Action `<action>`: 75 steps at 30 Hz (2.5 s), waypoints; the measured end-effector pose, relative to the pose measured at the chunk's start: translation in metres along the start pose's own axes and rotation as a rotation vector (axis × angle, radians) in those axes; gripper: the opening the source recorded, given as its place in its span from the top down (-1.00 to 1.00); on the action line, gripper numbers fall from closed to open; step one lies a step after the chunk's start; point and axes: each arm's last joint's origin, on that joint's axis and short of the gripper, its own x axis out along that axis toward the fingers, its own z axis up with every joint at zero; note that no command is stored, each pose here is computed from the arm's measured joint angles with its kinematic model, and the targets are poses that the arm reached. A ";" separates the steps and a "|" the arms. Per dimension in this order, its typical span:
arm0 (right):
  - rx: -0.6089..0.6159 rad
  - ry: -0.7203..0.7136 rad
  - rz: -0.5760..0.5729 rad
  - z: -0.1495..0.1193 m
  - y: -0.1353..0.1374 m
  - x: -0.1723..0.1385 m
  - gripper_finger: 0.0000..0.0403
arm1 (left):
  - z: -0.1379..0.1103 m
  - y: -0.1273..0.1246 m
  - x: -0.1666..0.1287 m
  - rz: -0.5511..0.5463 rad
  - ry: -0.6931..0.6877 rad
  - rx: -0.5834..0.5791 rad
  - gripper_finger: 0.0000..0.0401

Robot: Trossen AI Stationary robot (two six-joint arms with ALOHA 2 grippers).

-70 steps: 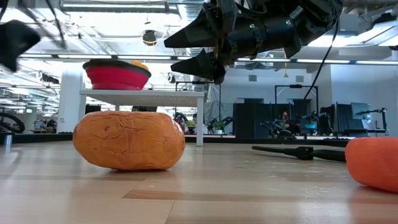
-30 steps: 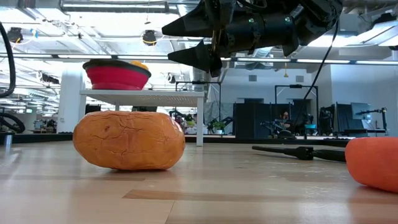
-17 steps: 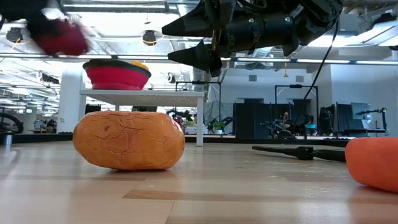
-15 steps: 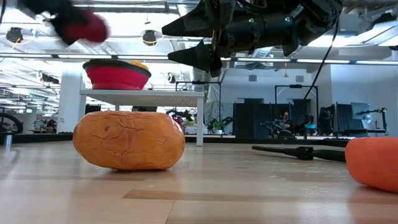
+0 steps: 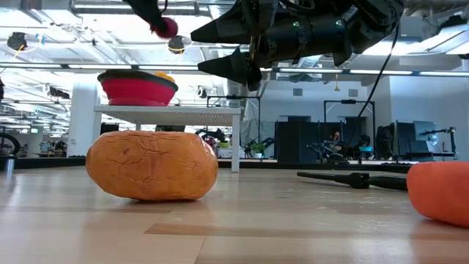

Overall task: Pick & Place Fruit
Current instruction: Put the red pomegranate into the red strainer bowl on the shelf, then put the yellow mango into the red strainer bowl on the shelf

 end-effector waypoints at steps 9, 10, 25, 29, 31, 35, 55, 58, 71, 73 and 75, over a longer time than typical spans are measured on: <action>-0.001 0.014 -0.003 -0.001 0.000 0.000 -0.52 | -0.001 0.051 0.018 0.341 0.315 0.530 0.04; -0.001 0.015 -0.003 -0.001 0.000 0.000 -0.52 | -0.002 0.056 0.019 0.342 0.339 0.573 0.02; -0.001 0.011 -0.002 -0.001 0.000 0.000 -0.52 | -0.010 0.079 0.043 0.188 0.562 1.123 -0.04; -0.001 0.011 0.000 -0.001 0.001 0.000 -0.52 | -0.015 0.078 0.059 0.149 0.657 1.229 -0.05; -0.002 0.010 0.001 -0.001 0.001 0.000 -0.52 | -0.019 0.076 0.065 0.140 0.697 1.253 -0.05; -0.002 0.008 0.001 -0.001 0.001 0.000 -0.52 | -0.029 0.074 0.073 0.107 0.736 1.283 -0.05; -0.002 0.007 0.001 -0.001 0.001 0.000 -0.52 | -0.043 0.064 0.091 0.105 0.761 1.285 -0.31; -0.002 0.007 0.002 -0.001 0.001 0.000 -0.52 | -0.042 0.065 0.085 0.151 0.771 1.277 -0.33; -0.001 -0.007 0.005 0.000 0.001 0.000 -0.52 | -0.048 0.075 0.039 0.271 0.680 1.201 -0.31; -0.001 -0.007 0.004 0.000 0.001 0.000 -0.52 | -0.049 0.076 0.030 0.301 0.657 1.171 -0.30; -0.004 -0.007 0.004 0.000 0.001 0.000 -0.52 | -0.050 0.078 0.021 0.352 0.614 1.096 -0.28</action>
